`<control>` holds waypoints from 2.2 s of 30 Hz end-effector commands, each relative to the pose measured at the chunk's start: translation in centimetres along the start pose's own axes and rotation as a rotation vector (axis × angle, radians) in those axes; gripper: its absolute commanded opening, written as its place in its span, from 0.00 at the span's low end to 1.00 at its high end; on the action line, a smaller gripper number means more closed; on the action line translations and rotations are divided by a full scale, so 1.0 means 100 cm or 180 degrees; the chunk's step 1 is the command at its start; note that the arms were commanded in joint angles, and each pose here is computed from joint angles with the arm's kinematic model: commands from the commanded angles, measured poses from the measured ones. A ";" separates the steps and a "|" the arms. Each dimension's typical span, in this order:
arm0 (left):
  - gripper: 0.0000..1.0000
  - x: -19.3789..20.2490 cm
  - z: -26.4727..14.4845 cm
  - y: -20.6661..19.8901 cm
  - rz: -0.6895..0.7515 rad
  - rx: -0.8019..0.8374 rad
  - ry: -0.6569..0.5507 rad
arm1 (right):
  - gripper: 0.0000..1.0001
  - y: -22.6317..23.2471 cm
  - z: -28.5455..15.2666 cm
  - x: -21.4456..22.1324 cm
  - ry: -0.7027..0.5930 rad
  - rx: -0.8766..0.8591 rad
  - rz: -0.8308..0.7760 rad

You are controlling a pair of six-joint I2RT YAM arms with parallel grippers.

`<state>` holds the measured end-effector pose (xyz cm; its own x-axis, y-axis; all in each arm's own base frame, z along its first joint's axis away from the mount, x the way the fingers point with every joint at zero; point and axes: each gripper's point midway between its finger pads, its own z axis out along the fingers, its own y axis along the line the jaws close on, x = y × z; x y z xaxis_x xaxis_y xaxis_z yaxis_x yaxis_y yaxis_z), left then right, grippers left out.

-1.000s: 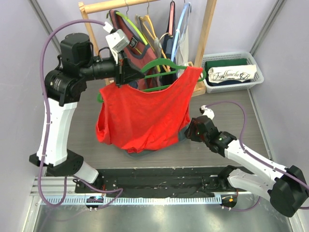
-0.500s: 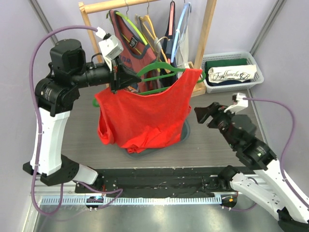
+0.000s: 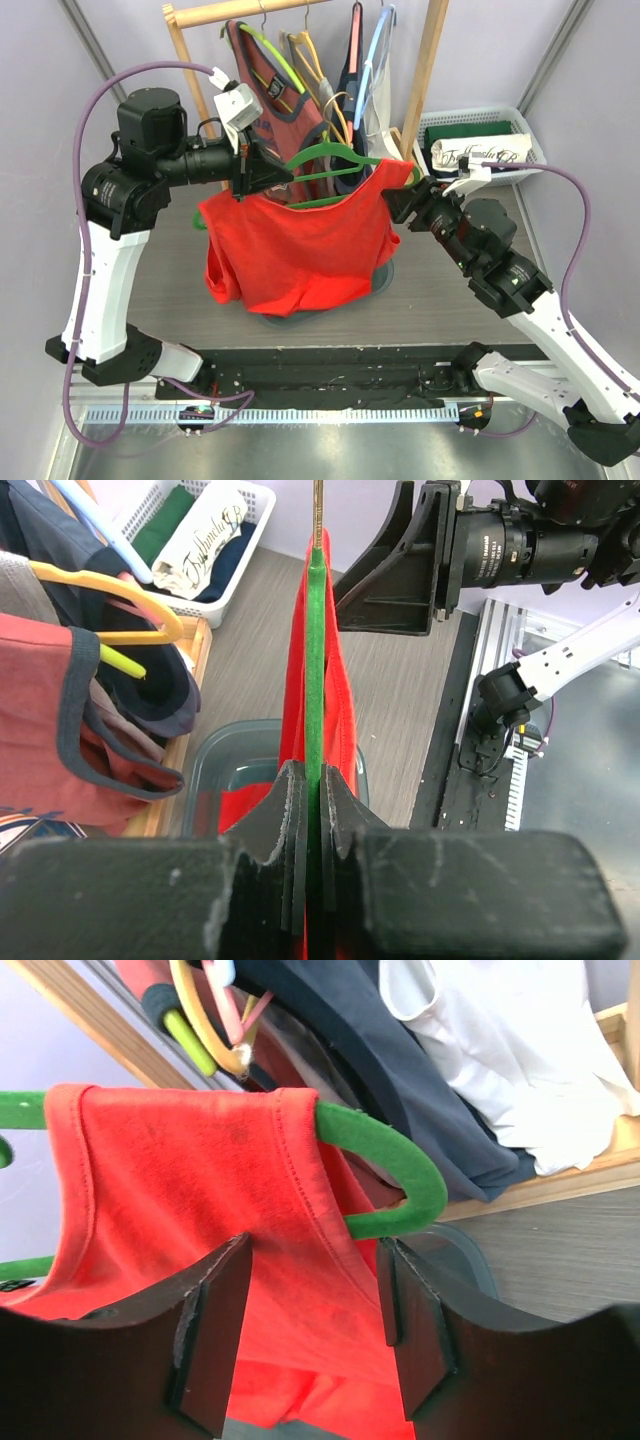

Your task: Remove the tank top from the hanger

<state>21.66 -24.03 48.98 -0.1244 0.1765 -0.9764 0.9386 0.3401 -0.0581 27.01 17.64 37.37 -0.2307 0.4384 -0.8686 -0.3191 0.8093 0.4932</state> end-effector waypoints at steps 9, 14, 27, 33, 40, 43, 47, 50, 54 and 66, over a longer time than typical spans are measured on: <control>0.00 -0.022 -0.004 -0.009 0.0161 0.0113 -0.0223 | 0.47 0.030 -0.002 -0.020 -0.0201 -0.0407 0.0225; 0.00 -0.024 -0.001 -0.007 0.0149 0.0117 -0.0241 | 0.36 0.042 0.001 -0.022 -0.0185 -0.0557 0.0298; 0.00 -0.007 -0.003 0.005 0.0311 -0.0070 -0.0059 | 0.01 0.043 -0.035 -0.079 -0.0616 -0.0452 0.0333; 0.00 0.004 -0.011 0.004 0.0395 -0.0148 0.0059 | 0.01 0.013 -0.044 -0.106 -0.0959 0.0092 0.0276; 0.00 0.000 -0.028 -0.009 0.0531 -0.0169 0.0032 | 0.01 -0.035 -0.042 -0.101 -0.1089 0.0902 0.0271; 0.00 -0.001 -0.035 -0.014 0.0608 -0.0186 0.0024 | 0.01 -0.051 -0.042 -0.095 -0.1097 0.1154 0.0222; 0.00 -0.010 -0.047 -0.020 0.0733 -0.0241 -0.0039 | 0.01 -0.066 -0.037 -0.087 -0.1043 0.1411 0.0101; 0.00 -0.026 -0.056 -0.026 0.0830 -0.0282 -0.0192 | 0.01 -0.073 -0.030 -0.081 -0.0954 0.1531 0.0018; 0.00 -0.049 -0.068 -0.034 0.0938 -0.0332 -0.0408 | 0.01 -0.087 -0.017 -0.065 -0.0783 0.1654 -0.0043; 0.00 -0.071 -0.031 -0.011 0.0776 -0.0187 -0.0594 | 0.01 -0.047 0.009 -0.043 -0.0454 0.0631 0.0017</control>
<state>18.73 -21.14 53.97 0.1223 0.1733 -0.9772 0.9109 0.3714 0.1798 30.63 10.64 35.15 -0.1469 0.4545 -0.8785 0.0250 0.8896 0.4561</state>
